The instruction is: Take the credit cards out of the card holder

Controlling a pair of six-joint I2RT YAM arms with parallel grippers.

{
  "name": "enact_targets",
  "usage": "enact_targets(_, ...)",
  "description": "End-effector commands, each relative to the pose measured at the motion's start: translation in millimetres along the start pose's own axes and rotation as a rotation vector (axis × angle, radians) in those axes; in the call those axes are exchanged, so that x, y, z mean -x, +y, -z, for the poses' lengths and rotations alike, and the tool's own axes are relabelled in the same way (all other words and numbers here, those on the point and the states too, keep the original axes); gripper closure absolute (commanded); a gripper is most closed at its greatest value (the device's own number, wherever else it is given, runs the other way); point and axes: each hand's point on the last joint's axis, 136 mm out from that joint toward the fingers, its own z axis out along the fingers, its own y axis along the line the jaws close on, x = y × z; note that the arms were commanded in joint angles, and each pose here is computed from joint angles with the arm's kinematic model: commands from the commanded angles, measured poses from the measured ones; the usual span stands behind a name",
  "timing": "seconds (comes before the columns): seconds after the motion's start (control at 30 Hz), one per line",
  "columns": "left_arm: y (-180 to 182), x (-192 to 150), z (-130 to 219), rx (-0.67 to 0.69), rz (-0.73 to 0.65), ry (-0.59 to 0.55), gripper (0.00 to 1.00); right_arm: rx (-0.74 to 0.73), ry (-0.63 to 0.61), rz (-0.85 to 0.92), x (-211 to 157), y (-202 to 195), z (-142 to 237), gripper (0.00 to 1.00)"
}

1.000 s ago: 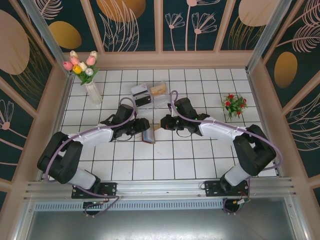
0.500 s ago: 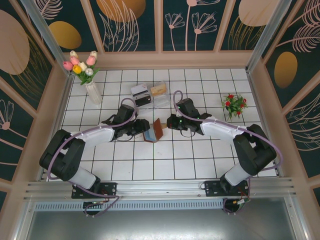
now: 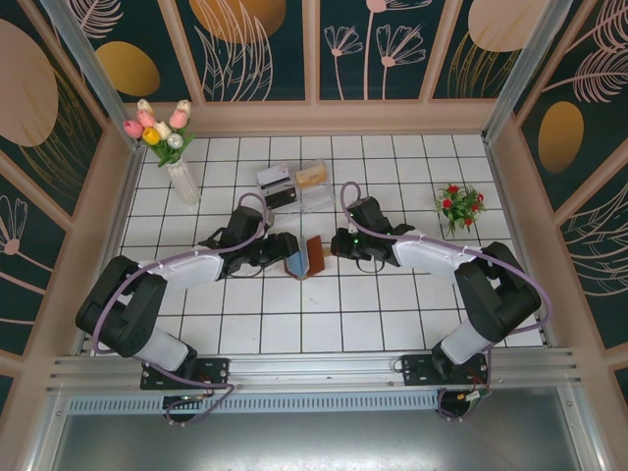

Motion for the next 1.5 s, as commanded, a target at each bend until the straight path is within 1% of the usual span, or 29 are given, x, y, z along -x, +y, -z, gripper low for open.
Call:
enact_targets(0.0,-6,4,7,-0.033,-0.008,-0.033,0.49,-0.038,0.020,-0.020,-6,-12,-3,0.98)
enact_targets(0.23,-4,3,6,-0.030,-0.009,-0.029,0.65,-0.033,0.022,-0.019,-6,-11,-4,0.99)
enact_targets(0.37,-7,3,7,-0.046,-0.013,-0.025,0.68,-0.036,0.027,-0.024,-8,-12,-5,0.99)
enact_targets(0.43,-9,2,7,-0.055,-0.013,-0.023,0.67,-0.038,0.030,-0.025,-8,-13,-5,0.99)
enact_targets(0.53,-10,3,7,-0.055,-0.017,-0.024,0.60,-0.034,0.029,-0.026,-8,-12,-5,0.99)
enact_targets(0.63,-8,3,7,-0.049,-0.019,-0.026,0.57,-0.030,0.028,-0.025,-8,-11,-5,0.99)
enact_targets(0.9,-1,-2,3,-0.024,-0.026,-0.002,0.58,0.016,0.037,-0.022,-7,0,-3,0.99)
enact_targets(1.07,5,-4,-2,0.002,-0.023,0.016,0.58,0.082,0.033,0.004,-4,17,2,0.98)
enact_targets(1.17,7,-1,-1,0.017,-0.027,0.008,0.58,0.120,0.024,0.018,-2,26,6,0.98)
enact_targets(1.27,-2,2,4,-0.004,-0.049,-0.005,0.57,0.150,0.014,0.034,1,34,11,0.98)
enact_targets(1.47,-18,0,8,-0.088,-0.070,0.004,0.47,0.203,-0.001,0.060,7,51,19,0.98)
